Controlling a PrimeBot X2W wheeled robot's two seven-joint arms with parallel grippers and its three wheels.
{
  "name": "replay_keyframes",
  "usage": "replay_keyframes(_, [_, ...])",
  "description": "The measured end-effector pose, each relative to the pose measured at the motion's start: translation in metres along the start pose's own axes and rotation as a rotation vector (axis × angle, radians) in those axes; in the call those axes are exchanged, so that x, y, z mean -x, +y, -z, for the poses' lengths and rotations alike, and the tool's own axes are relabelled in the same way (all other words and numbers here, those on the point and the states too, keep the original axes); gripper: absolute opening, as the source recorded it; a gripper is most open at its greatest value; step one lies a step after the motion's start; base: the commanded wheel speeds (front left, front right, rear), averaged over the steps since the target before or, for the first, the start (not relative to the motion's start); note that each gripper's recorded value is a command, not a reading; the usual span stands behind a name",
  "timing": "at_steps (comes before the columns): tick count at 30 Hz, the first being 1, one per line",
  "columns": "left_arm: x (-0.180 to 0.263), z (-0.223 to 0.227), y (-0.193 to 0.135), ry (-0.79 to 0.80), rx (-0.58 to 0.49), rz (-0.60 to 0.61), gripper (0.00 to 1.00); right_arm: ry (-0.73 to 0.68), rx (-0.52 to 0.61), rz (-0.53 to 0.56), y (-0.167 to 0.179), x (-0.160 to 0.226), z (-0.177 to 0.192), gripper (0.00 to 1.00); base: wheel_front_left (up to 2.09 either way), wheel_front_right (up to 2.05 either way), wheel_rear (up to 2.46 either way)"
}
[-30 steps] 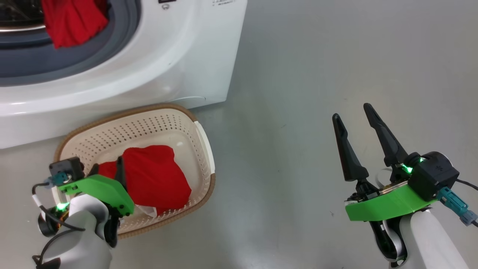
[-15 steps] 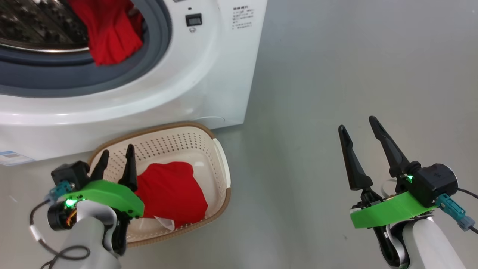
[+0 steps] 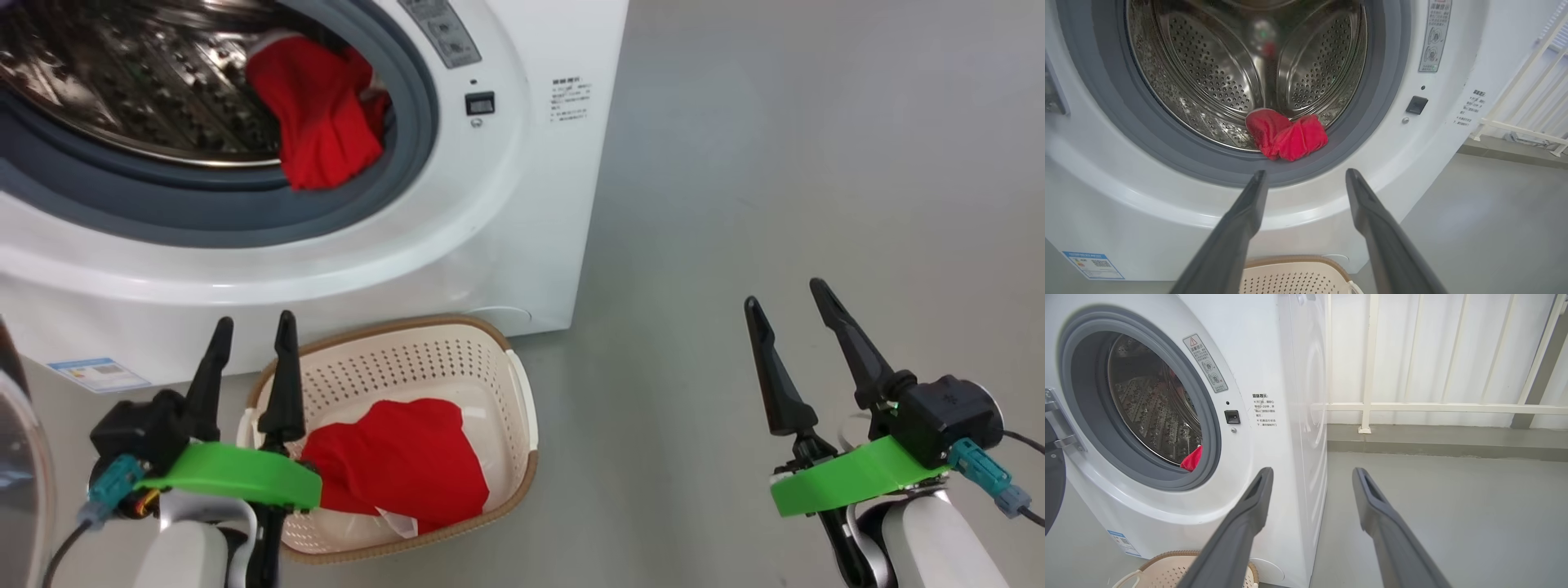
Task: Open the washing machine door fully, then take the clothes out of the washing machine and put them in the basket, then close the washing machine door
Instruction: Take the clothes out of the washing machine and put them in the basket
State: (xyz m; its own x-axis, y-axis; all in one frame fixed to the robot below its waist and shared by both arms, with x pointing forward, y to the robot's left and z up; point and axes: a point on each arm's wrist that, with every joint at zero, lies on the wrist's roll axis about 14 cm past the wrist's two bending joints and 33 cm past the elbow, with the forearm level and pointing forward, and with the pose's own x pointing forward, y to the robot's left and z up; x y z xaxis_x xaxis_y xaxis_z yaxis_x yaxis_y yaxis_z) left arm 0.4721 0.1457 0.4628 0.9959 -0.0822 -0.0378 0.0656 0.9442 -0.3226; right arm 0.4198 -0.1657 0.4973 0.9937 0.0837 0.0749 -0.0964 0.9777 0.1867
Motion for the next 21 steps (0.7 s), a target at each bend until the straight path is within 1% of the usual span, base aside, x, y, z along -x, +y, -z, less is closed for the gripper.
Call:
replay_keyframes(9, [0.029,-0.05,-0.007,-0.151,-0.035,0.02,1.0,-0.04,-0.001,-0.021,0.008,0.003,-0.015,1.0,0.0,0.0,0.0])
replay_keyframes(15, [0.049,-0.054,-0.008,-0.167,-0.053,0.003,1.0,-0.054,0.009,-0.018,0.008,0.009,-0.021,1.0,0.0,0.0,0.0])
replay_keyframes(21, [0.062,-0.059,-0.008,-0.185,-0.071,-0.019,1.0,-0.051,0.012,0.015,-0.002,0.02,-0.021,1.0,0.0,0.0,0.0])
